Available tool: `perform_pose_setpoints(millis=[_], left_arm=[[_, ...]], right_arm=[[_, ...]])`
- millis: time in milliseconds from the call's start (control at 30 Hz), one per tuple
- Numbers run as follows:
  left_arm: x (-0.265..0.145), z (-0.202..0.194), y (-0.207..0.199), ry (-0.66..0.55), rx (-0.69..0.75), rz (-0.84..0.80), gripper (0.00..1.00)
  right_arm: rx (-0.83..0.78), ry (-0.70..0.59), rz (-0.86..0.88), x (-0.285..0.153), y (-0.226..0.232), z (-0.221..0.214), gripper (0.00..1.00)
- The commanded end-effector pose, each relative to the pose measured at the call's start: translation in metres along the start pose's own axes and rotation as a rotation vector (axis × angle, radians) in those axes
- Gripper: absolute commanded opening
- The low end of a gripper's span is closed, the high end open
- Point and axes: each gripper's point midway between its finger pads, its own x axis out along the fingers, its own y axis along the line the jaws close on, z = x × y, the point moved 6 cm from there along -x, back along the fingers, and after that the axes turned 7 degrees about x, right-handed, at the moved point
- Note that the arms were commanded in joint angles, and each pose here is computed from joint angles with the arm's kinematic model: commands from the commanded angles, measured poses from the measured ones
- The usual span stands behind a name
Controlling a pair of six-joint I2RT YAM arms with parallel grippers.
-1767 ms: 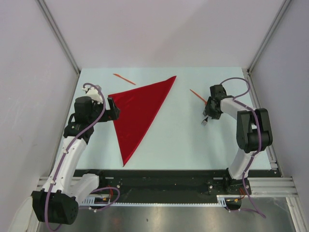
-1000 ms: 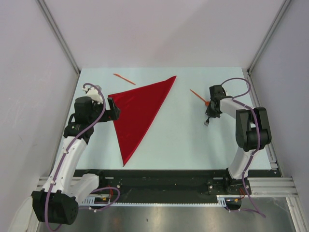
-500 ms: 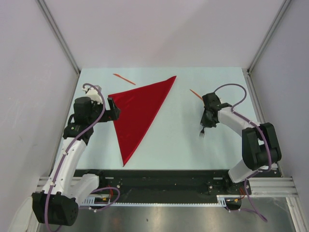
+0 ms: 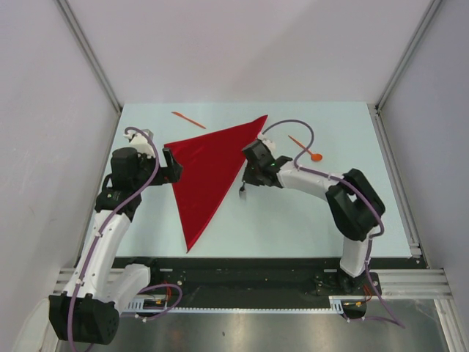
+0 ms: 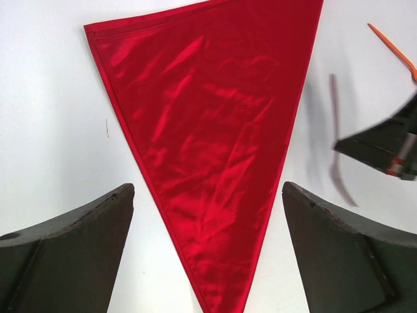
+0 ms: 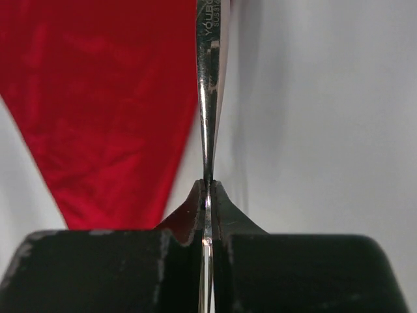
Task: Fold the napkin, place the utensils inside, and roll it up
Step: Place the utensil onto the napkin
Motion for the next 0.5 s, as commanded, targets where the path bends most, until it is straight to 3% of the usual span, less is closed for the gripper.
perform_pose_setpoints(millis=[0, 133, 467], left_arm=[[-0.005, 0.008, -0.001, -0.052, 0.000, -0.009, 1.00], [-0.005, 0.008, -0.002, -0.053, -0.001, -0.015, 1.00], [-0.006, 0.009, -0.005, -0.060, -0.005, -0.038, 1.00]], right_arm=[[0.117, -0.093, 0.138, 0.017, 0.067, 0.004, 0.00], [0.148, -0.125, 0.175, 0.029, 0.104, -0.005, 0.00], [0.268, -0.152, 0.163, 0.068, 0.132, -0.010, 0.00]])
